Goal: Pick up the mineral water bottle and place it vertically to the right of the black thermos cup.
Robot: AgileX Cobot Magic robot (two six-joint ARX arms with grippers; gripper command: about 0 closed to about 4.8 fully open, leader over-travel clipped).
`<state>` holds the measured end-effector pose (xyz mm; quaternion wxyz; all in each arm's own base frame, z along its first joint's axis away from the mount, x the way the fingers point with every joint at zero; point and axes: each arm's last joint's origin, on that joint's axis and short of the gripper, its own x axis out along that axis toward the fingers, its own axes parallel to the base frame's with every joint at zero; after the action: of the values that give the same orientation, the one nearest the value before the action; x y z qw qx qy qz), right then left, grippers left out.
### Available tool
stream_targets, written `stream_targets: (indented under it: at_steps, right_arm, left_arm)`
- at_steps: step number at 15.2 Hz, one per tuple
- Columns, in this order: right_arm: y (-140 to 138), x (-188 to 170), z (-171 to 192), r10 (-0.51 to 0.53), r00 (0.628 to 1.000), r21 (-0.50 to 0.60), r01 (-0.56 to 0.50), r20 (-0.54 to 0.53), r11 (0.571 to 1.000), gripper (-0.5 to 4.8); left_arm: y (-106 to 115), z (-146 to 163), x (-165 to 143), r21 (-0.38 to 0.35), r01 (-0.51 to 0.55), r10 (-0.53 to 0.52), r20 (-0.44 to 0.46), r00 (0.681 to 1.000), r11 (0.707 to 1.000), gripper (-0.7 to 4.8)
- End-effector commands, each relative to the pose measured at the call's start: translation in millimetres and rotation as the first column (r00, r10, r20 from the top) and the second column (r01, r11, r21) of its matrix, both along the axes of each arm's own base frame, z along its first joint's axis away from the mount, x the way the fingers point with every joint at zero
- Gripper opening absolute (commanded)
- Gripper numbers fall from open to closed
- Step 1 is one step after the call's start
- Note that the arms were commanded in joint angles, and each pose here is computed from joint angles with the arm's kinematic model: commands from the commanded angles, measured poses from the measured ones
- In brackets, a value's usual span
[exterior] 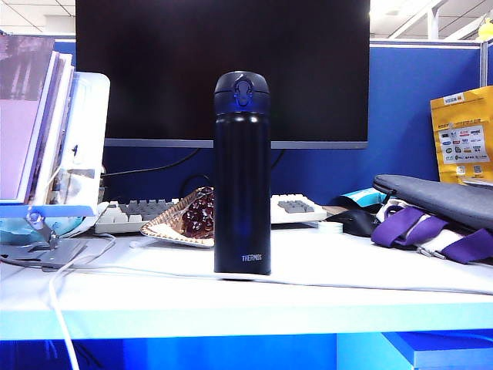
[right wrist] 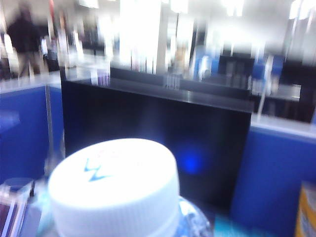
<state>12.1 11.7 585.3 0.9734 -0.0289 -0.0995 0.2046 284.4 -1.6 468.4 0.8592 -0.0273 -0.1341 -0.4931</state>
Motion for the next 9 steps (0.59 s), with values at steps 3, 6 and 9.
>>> stream_targets:
  at_steps: [3, 6, 9]
  right_arm:
    - [0.4, 60.5, -70.9, 0.042, 0.991, 0.130, -0.059, 0.130, 0.990, 1.75]
    - [8.3, 105.0, -122.6, 0.088, 0.994, 0.162, -0.097, 0.065, 0.982, 1.75]
    - [20.4, 129.2, -161.9, 0.117, 0.991, 0.178, -0.126, 0.060, 0.976, 1.75]
  left_arm:
    - [0.0, 1.7, -1.4, 0.001, 0.000, 0.000, 0.006, 1.000, 1.000, 4.79]
    - [0.0, 1.5, -1.3, 0.001, 0.000, 0.000, 0.004, 1.000, 1.000, 4.79]
    - [0.0, 1.5, -1.3, 0.001, 0.000, 0.000, 0.004, 1.000, 1.000, 4.79]
